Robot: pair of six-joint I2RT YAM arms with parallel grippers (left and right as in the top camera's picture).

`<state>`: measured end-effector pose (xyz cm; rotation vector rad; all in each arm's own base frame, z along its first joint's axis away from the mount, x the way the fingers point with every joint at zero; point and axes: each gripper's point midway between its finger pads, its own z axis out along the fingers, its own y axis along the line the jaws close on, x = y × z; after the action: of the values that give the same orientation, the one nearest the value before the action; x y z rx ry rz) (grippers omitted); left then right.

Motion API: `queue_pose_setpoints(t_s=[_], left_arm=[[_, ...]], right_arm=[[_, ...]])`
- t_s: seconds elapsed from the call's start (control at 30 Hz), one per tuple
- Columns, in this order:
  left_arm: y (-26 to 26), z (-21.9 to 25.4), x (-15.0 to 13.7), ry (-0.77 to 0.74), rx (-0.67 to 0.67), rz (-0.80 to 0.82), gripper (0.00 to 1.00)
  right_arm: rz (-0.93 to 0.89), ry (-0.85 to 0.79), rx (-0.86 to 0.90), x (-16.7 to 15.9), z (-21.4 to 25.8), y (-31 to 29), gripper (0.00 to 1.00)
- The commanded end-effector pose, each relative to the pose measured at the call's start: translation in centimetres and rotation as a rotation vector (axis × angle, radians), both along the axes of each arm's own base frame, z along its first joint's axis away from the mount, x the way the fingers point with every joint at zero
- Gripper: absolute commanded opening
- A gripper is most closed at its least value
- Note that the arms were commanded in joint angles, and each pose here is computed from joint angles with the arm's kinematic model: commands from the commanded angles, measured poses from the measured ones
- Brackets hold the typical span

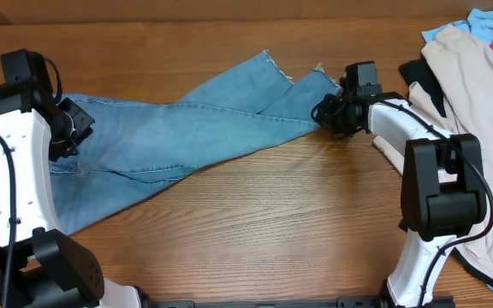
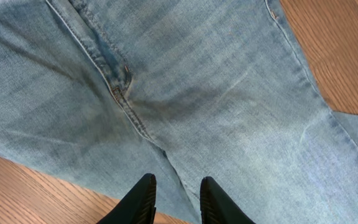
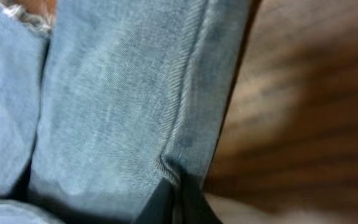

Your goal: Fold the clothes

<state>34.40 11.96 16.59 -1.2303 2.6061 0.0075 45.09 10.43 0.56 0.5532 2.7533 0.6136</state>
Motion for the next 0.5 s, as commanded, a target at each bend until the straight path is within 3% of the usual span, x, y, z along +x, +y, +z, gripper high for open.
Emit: queue_pose_setpoints(t_s=[0.0, 0.3, 0.37, 0.47], left_arm=[[-0.1, 0.6, 0.3, -0.008, 0.012, -0.048, 0.27], [0.0, 0.7, 0.5, -0.019, 0.019, -0.047, 0.27], [0.0, 0.7, 0.6, -0.022, 0.019, -0.047, 0.26], [0.0, 0.7, 0.6, -0.021, 0.019, -0.047, 0.25]], right_arm=[[0.027, -0.063, 0.005, 0.3, 3.7, 0.3, 0.04], [0.176, -0.596, -0.042, -0.1, 24.5, 2.0, 0.05], [0.190, -0.699, -0.030, -0.1, 28.2, 2.9, 0.05], [0.204, -0.767, -0.017, 0.6, 29.7, 4.0, 0.10]])
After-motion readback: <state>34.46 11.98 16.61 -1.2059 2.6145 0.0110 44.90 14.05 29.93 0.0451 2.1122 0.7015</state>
